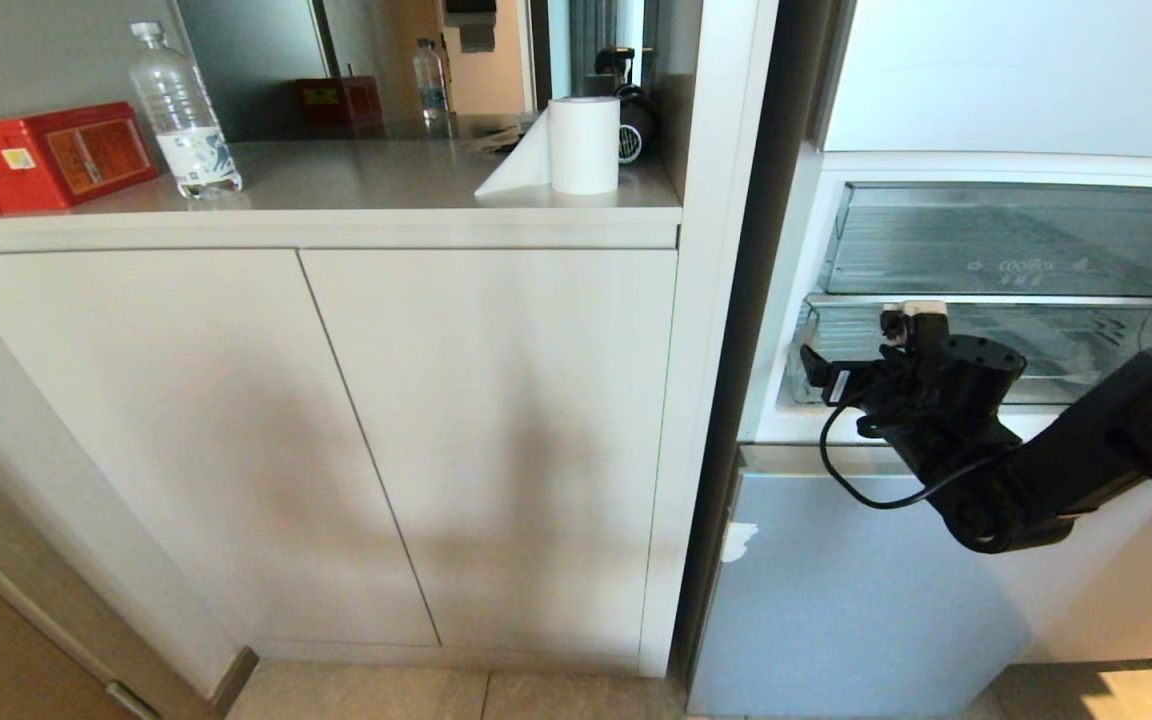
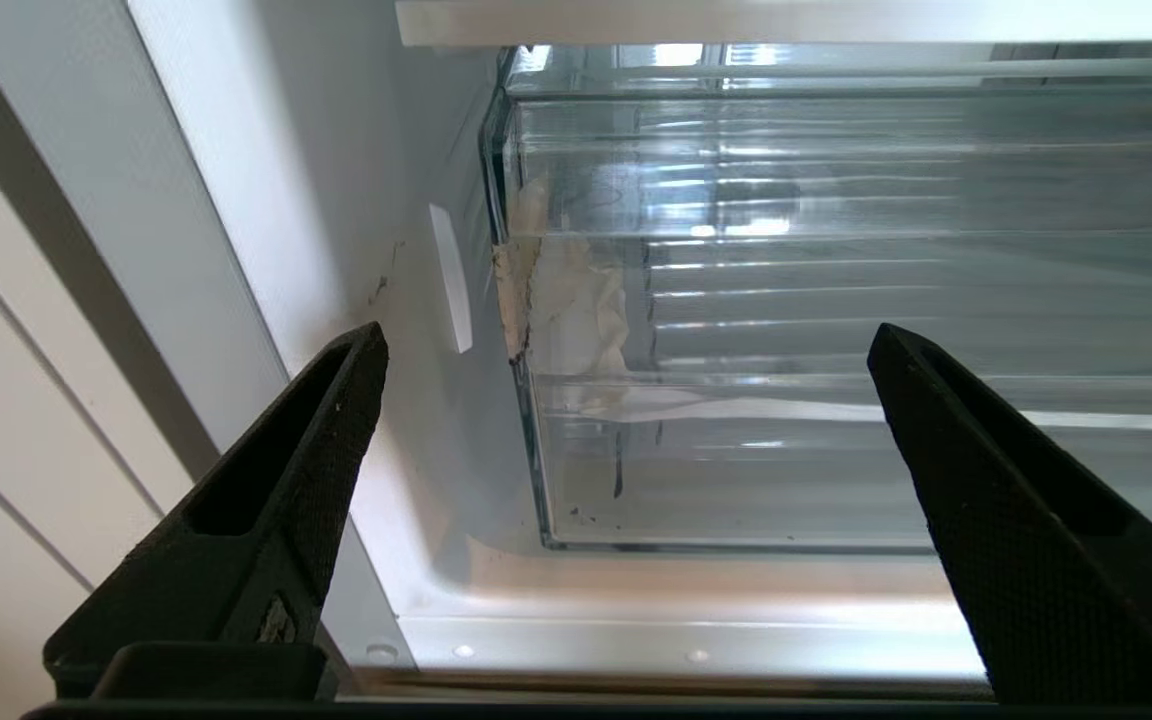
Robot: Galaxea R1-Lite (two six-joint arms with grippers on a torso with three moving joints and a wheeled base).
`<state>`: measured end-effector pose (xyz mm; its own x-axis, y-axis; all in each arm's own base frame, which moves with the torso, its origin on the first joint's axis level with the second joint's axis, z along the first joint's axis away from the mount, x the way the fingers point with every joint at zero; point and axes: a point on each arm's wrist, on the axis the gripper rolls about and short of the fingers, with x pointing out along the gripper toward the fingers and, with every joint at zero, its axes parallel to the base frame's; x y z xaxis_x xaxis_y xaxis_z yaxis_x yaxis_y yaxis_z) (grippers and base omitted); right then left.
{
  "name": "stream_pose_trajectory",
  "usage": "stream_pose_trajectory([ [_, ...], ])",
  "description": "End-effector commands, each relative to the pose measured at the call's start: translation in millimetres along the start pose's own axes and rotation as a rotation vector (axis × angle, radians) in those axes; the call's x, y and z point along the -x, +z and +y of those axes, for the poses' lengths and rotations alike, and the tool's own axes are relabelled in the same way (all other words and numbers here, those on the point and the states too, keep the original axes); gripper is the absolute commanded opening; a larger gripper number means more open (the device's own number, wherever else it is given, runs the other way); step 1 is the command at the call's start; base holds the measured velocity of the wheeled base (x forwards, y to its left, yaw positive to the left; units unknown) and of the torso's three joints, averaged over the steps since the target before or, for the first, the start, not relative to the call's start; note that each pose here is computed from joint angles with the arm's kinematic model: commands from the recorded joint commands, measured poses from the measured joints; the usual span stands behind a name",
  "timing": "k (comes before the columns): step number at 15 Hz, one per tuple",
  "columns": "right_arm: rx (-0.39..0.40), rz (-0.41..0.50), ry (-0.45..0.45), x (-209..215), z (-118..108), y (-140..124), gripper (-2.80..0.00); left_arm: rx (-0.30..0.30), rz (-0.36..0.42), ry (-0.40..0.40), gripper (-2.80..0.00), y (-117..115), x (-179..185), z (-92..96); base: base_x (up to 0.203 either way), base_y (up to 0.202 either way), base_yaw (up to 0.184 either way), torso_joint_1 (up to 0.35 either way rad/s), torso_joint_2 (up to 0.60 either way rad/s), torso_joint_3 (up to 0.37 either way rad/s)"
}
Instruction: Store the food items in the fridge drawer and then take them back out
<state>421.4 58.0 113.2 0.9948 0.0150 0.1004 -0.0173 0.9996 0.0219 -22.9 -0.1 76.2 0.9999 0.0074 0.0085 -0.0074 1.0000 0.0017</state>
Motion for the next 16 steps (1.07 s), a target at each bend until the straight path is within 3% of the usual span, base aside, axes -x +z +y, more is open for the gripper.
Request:
stream_pose_trajectory([
  [1, -0.002, -0.017, 0.0, -4.3, 0.8, 1.9, 0.0, 0.0, 0.001, 0.0, -2.8, -0.4, -0.1, 0.0, 0.0, 0.0, 0.0, 0.0, 0.0, 0.0],
  [10, -0.005, -0.025, 0.0, -22.3, 3.1, -0.1, 0.0, 0.0, 0.001, 0.0, -2.8, -0.4, -0.1, 0.0, 0.0, 0.0, 0.0, 0.0, 0.0, 0.0],
  [11, -0.005, -0.023, 0.0, -22.3, 3.8, 0.3, -2.8, 0.0, 0.001, 0.0, -2.8, -0.4, -0.1, 0.0, 0.0, 0.0, 0.0, 0.0, 0.0, 0.0],
  [16, -0.009, -0.019, 0.031, -24.3, 18.7, 3.9, -2.8, 0.0, 0.001, 0.0, -2.8, -0.4, -0.1, 0.0, 0.0, 0.0, 0.0, 0.0, 0.0, 0.0],
])
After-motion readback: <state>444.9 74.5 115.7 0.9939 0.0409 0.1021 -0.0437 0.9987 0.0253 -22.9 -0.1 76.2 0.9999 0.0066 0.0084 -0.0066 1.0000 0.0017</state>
